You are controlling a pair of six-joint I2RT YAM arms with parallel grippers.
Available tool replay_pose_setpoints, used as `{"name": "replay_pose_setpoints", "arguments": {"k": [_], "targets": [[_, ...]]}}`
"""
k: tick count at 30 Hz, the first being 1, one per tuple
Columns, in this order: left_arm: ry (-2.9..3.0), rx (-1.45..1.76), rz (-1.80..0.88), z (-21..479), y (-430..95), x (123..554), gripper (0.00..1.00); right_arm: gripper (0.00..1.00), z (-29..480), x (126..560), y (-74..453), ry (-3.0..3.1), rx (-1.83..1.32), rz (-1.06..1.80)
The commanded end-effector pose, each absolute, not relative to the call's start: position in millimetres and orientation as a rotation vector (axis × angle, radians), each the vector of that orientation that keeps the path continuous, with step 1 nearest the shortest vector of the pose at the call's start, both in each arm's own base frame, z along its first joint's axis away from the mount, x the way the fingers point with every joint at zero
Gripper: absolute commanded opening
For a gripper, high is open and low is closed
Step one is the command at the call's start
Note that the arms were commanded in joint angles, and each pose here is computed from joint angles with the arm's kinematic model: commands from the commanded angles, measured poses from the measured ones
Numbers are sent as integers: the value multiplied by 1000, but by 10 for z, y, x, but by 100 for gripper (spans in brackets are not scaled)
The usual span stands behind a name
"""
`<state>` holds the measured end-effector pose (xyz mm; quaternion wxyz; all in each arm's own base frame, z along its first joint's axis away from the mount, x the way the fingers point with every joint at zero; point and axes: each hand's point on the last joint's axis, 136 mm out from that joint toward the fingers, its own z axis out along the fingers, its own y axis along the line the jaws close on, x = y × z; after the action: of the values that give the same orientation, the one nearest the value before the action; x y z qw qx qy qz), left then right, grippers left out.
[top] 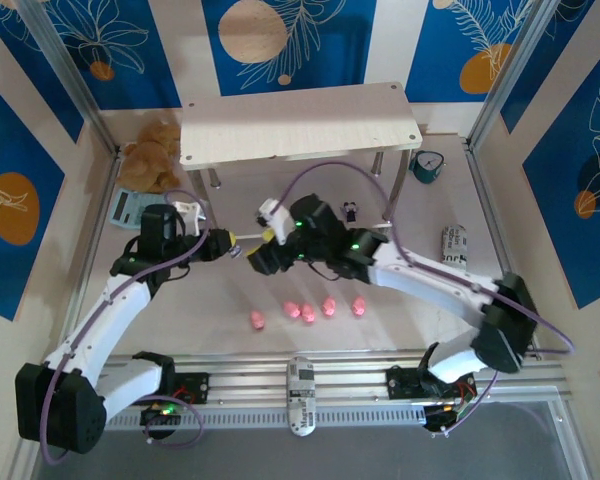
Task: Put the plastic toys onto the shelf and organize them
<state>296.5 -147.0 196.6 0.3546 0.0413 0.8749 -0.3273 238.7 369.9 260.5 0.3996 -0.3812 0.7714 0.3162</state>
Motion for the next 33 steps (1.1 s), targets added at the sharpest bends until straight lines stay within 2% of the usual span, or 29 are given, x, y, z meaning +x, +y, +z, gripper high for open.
{"name": "replay_pose_setpoints", "arguments": {"k": [1,7,12,19,33], "targets": [[2172,300,-698,2184,-1462,3093,25,67,2876,2494,3229,1922,-836,662],[2059,543,-513,2256,-1642,3298,26,71,3195,2562,2493,1868,-644,565],[1959,758,-367,2219,-1884,3452,30,71,3261,2567,2148,1871,-555,516],[1877,950,-309,2035,-2069,3696,31,71,3361,2544,1904,1847,-491,488],[1801,1166,-339,1840,-2206,3908,31,71,3414,2483,1525,1850,-398,420]]}}
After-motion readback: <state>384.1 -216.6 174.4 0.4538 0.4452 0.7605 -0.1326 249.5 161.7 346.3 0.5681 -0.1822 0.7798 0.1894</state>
